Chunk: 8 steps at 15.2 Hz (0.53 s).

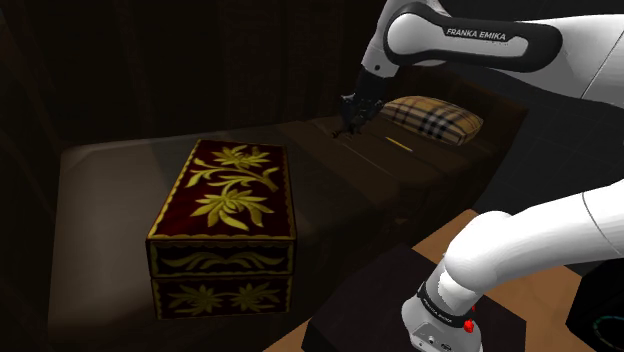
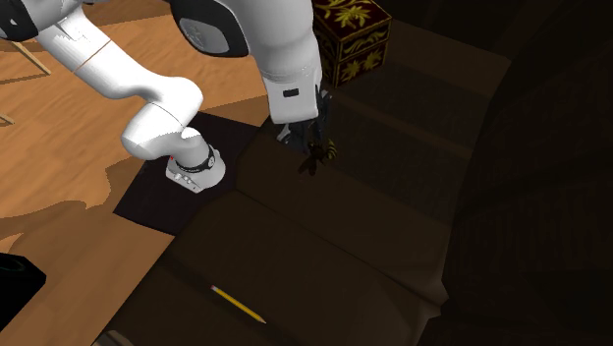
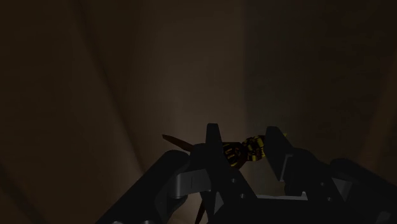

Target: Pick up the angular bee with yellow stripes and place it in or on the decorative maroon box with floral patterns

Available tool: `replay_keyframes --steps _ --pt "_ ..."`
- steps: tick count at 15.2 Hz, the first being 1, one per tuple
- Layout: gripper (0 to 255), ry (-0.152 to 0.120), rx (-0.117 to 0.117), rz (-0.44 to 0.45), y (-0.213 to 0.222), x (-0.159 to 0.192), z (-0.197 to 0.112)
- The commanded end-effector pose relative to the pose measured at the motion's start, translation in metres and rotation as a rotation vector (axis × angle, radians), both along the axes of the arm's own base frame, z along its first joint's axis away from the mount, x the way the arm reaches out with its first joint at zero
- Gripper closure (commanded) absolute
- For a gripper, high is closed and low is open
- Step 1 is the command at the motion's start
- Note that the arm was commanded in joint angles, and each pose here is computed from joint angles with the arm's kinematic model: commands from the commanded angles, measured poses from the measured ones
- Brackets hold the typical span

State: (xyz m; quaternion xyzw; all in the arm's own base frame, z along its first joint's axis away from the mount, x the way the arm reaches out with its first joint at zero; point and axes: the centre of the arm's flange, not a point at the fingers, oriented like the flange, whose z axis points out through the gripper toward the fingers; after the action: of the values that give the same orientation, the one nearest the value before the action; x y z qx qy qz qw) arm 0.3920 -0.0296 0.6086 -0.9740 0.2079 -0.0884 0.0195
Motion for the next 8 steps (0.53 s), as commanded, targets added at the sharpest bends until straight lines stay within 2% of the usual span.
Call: replay_keyframes --steps 1,8 --pt "255 0.000 0.000 0.000 0.000 -0.001 0.011" --pt "255 0.000 0.000 0.000 0.000 -0.001 0.048"
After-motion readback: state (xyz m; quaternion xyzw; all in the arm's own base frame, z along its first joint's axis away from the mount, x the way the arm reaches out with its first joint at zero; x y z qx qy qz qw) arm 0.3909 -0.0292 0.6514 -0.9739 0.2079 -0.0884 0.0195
